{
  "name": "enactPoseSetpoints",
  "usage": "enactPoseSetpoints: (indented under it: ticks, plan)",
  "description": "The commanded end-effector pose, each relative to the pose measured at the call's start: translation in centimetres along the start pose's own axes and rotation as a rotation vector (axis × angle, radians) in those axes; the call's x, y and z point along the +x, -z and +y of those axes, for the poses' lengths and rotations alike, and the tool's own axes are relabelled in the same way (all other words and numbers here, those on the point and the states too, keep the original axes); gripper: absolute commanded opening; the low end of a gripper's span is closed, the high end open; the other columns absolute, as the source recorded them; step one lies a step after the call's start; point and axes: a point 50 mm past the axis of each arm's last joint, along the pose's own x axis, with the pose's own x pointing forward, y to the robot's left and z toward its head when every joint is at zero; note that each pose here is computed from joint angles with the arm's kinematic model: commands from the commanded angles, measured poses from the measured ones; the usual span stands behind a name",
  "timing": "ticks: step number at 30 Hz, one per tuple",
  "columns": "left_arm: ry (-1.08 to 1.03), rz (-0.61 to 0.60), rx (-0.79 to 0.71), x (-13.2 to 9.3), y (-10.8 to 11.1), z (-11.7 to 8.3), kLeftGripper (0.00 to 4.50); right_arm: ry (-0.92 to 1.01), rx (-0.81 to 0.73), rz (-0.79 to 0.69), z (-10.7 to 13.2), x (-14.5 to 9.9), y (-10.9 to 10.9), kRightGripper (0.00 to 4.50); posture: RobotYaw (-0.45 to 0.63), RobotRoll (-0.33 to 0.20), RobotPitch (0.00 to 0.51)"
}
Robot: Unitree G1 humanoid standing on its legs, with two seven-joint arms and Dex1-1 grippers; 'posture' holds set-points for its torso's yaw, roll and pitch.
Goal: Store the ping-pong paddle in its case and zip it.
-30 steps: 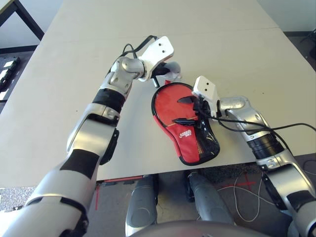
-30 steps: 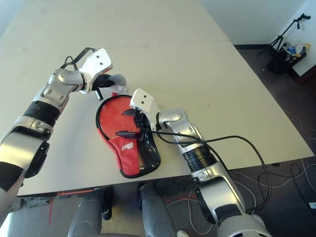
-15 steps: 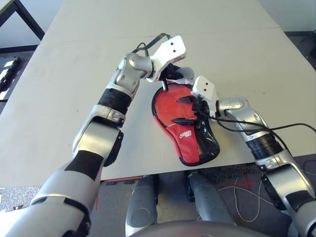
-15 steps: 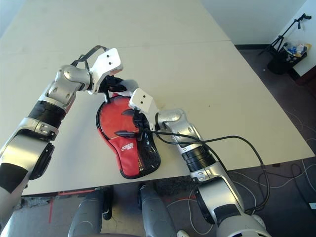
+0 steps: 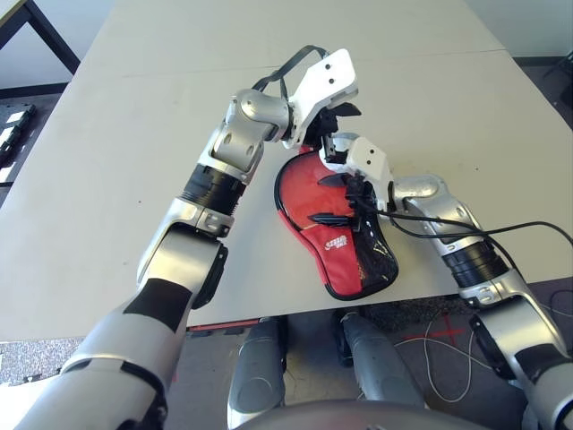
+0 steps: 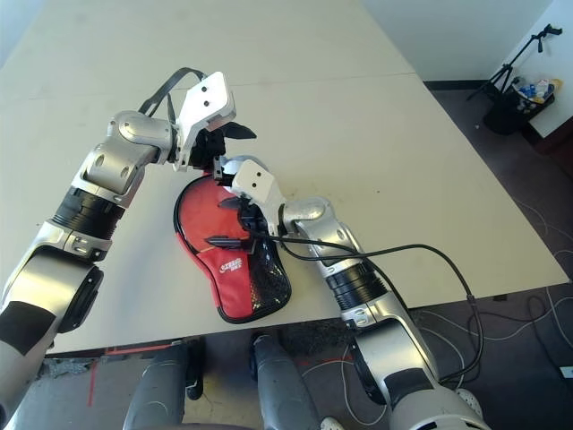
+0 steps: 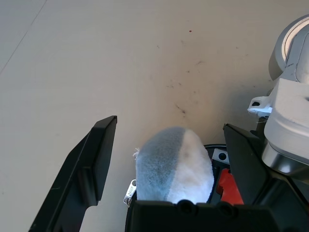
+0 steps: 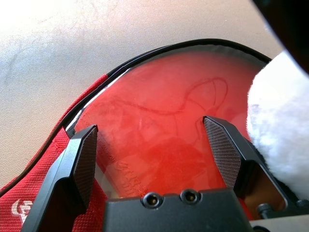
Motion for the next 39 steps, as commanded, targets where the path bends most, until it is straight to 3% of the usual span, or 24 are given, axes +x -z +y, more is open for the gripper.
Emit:
enactPoseSetpoints:
  ticks: [1, 7, 10, 17, 27, 39]
  plan:
    - [-0.058, -0.020, 0.009, -1.4, -0.8, 1.1, 4.48, -0.022, 0.077, 0.110, 0.7, 0.6, 2.7, 4.50, -0.02, 0.000, 0.234]
    - [-0.091, 0.059, 0.020, -5.2, -0.2, 1.9, 4.48, -0.025, 0.078, 0.111, 0.8, 0.5, 2.8, 4.50, -0.01, 0.000, 0.236]
    - [-0.052, 0.126, 0.005, -7.3, 1.3, 0.6, 4.48, -0.029, 0.078, 0.111, 0.8, 0.6, 2.9, 4.50, 0.00, 0.000, 0.238]
    - [-0.021, 0.191, -0.058, -8.9, 4.0, -2.2, 4.48, -0.041, 0.073, 0.110, 0.8, 0.8, 2.8, 4.50, 0.02, 0.000, 0.238]
    - [0.019, 0.161, -0.124, -7.2, 6.1, -4.5, 4.48, -0.048, 0.067, 0.111, 0.7, 0.9, 2.8, 4.50, 0.01, 0.000, 0.231]
    - [0.043, 0.232, -0.175, -5.5, 9.2, -5.3, 4.48, -0.042, 0.066, 0.117, 0.6, 0.5, 2.8, 4.50, 0.00, 0.000, 0.228]
